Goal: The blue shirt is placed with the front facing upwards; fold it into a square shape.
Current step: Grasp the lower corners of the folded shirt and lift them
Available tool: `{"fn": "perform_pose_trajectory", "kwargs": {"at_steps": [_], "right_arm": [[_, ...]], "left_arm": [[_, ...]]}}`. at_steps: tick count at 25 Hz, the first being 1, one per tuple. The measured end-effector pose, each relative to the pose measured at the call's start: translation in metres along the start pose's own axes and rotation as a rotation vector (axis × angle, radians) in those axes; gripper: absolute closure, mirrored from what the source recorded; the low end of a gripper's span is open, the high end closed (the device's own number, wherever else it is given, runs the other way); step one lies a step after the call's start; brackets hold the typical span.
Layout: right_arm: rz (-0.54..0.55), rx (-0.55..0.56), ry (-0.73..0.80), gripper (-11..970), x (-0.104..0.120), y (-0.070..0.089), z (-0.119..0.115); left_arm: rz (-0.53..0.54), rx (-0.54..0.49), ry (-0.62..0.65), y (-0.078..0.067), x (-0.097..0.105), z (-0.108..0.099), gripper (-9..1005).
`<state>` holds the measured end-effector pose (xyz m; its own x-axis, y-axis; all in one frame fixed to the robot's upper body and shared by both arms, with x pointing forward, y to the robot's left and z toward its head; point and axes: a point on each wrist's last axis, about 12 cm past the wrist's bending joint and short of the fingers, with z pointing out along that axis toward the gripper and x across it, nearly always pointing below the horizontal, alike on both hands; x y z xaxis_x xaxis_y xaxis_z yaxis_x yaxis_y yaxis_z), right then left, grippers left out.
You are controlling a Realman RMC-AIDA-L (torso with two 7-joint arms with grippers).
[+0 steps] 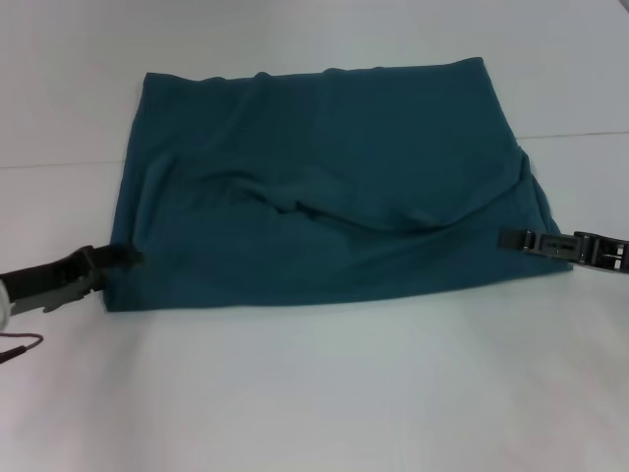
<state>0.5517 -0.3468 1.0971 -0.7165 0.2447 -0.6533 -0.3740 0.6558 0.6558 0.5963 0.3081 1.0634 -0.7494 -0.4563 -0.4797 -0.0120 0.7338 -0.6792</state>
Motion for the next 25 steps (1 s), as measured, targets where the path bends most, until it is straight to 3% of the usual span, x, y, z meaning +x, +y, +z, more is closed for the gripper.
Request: {"fn": "perform_pose_trajectory", "kwargs": {"at_steps": [18,25], "right_arm": [[0.007,-0.004,-0.011,44,-0.001,0.0,-0.001],[0.017,-0.013,-0.018,43,0.0,0.0,-0.003]], "left_arm": [[0.071,-0.024,0.056,-0.005,0.013,0.012,247],[0.094,-0.006,0.072,-0.014,0.012,0.017,247]]}}
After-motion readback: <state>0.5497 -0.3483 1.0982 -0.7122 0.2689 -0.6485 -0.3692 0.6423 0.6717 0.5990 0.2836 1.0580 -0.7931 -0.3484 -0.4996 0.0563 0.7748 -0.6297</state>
